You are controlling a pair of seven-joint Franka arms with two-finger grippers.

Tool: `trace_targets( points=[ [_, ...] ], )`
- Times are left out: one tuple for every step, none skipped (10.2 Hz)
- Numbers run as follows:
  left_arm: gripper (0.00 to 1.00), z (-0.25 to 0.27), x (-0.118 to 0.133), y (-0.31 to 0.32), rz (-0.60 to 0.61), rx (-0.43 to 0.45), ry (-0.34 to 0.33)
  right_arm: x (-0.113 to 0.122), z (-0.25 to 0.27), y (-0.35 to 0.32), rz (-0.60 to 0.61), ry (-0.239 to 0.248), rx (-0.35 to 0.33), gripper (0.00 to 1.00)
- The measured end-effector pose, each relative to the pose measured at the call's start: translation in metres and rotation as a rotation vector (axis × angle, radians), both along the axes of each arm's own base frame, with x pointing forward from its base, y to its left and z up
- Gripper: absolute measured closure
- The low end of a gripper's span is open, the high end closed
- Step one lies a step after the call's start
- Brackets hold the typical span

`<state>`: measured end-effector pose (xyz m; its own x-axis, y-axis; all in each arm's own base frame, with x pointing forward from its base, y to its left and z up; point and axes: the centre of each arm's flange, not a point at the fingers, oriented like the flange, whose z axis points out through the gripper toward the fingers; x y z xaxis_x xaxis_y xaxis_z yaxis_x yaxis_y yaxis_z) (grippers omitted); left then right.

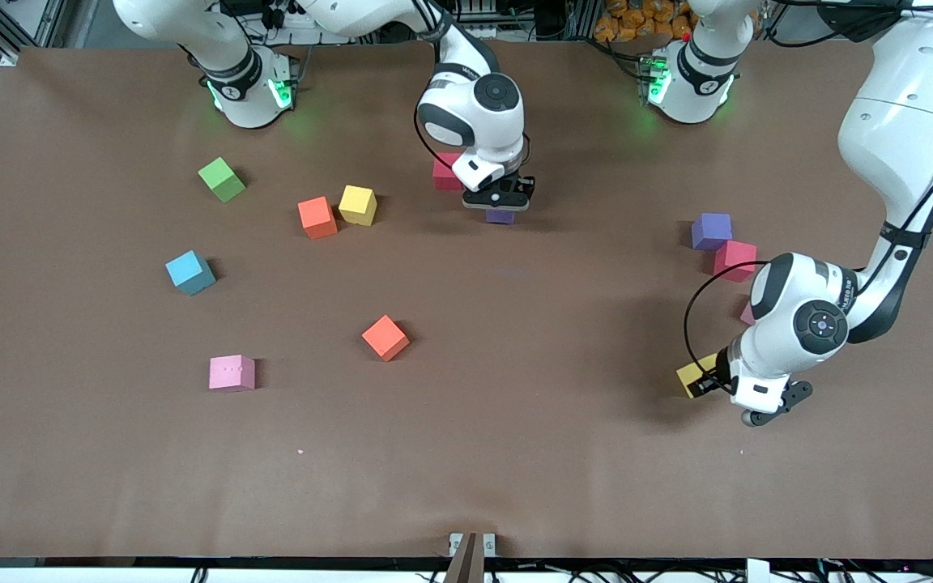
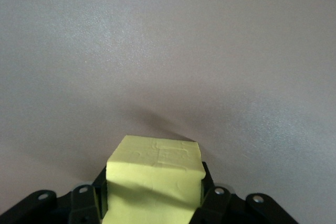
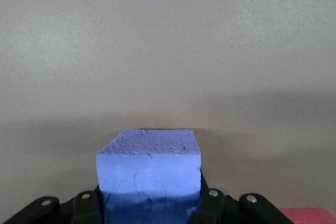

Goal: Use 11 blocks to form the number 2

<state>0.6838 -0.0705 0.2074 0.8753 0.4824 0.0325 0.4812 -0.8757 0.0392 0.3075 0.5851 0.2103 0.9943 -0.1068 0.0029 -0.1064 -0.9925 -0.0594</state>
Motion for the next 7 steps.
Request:
trace_targets(
  points=[
    [0.35, 0.0003, 0.0002, 0.0001, 0.0, 0.0, -0.001, -0.0038, -0.0003, 0.0019, -0.001, 0.001, 0.0, 0.42],
    [0.35, 0.0003, 0.0003, 0.0002, 0.0, 0.0, -0.001, -0.0074, -0.0005, 0.0037, -0.005, 0.002, -0.001, 0.42],
    [0.35, 0.0003, 0.0003, 0.0002, 0.0, 0.0, -0.001, -0.0104, -0.0006, 0.0052, -0.007, 0.002, -0.001, 0.42],
    [0.35, 0.0003, 0.0003, 0.0002, 0.0, 0.0, -0.001, -0.0114, -0.001, 0.0055, -0.008, 0.003, -0.002, 0.42],
    [0.37, 0.0009, 0.0007, 0.0004, 0.001, 0.0, -0.002, -0.0113, -0.0016, 0.0053, -0.008, 0.003, -0.003, 0.42],
    [0.4, 0.0013, 0.0011, 0.0007, 0.002, 0.0, -0.003, -0.0114, -0.003, 0.005, -0.008, 0.004, -0.006, 0.42],
    [0.4, 0.0013, 0.0011, 0.0007, 0.002, 0.0, -0.003, -0.0116, -0.0052, 0.0046, -0.008, 0.006, -0.009, 0.42]
  ],
)
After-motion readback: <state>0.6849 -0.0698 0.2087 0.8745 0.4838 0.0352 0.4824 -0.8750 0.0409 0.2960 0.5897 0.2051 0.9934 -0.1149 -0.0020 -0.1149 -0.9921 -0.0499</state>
